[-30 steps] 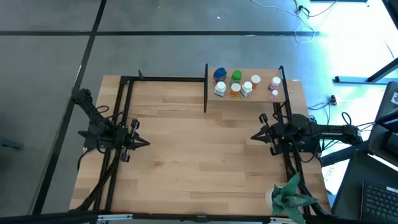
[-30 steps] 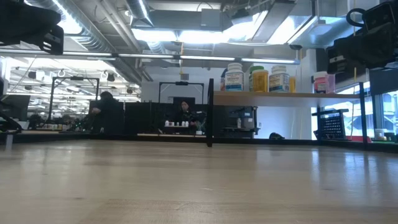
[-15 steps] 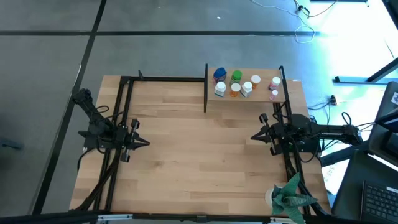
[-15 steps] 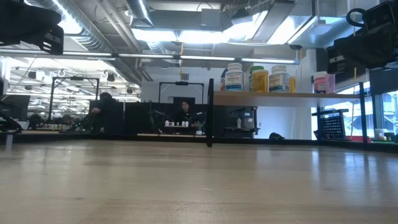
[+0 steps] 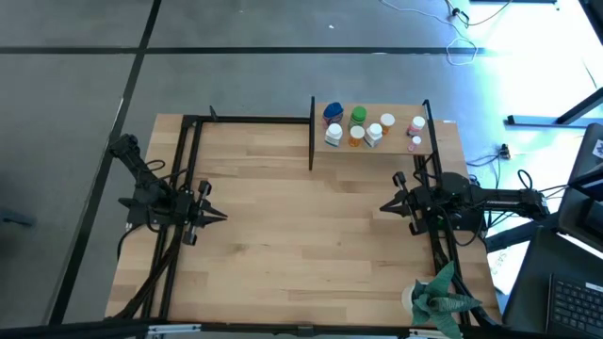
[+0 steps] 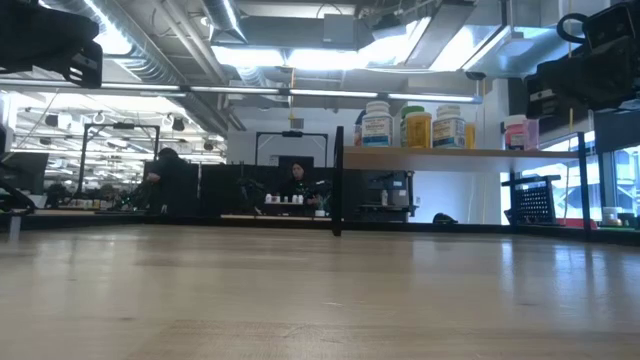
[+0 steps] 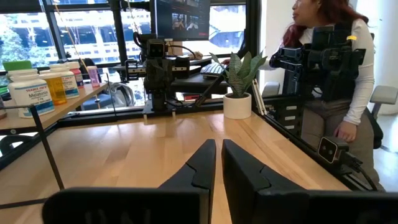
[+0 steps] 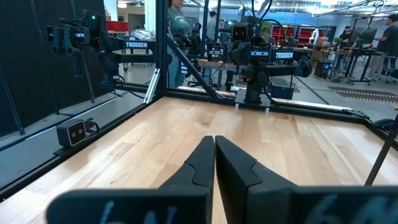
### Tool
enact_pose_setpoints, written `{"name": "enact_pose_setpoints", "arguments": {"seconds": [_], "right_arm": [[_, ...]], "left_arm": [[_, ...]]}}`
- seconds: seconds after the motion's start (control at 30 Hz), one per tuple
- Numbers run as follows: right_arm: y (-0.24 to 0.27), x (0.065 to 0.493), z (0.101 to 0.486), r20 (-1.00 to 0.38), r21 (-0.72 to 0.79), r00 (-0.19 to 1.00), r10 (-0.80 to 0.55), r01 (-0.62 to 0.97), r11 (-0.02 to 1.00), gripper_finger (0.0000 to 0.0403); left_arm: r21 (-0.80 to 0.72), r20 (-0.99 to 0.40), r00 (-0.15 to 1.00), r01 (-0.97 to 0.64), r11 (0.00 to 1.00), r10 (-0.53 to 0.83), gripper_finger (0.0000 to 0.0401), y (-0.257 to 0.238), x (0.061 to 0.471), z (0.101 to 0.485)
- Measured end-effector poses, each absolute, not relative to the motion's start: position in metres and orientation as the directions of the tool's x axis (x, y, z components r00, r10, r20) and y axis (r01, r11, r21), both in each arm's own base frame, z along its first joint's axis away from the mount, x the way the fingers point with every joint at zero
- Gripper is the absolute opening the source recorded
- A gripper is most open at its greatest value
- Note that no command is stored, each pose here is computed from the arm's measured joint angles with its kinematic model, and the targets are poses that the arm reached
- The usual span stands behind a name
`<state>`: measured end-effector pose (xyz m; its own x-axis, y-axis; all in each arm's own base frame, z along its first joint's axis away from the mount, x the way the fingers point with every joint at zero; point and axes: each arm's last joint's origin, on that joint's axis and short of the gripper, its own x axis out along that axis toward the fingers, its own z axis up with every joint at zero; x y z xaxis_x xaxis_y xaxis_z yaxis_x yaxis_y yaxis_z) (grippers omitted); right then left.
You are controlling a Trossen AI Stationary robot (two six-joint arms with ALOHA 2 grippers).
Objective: Pick and place medicine bottles onto shelf by color
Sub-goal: Return to Home Position
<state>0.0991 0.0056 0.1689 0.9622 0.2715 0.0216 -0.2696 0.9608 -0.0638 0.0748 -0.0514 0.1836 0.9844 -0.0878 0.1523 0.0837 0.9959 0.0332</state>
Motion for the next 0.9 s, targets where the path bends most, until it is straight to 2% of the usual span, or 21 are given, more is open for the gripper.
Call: {"name": "enact_pose_setpoints", "arguments": {"seconds": [0.43, 0.9], "right_arm": [[0.0055, 0.0991, 0.1689, 0.021, -0.064, 0.962, 0.271, -0.269, 0.961, 0.0017], [0.0055, 0.0991, 0.1689, 0.021, -0.064, 0.962, 0.271, -0.269, 0.961, 0.0017]], "left_arm": [[0.033, 0.152, 0.984, 0.084, 0.996, -0.088, 0.0005, -0.0514, 0.0748, 0.1836], [0.033, 0.152, 0.984, 0.084, 0.996, -0.088, 0.0027, -0.0514, 0.0748, 0.1836]]}}
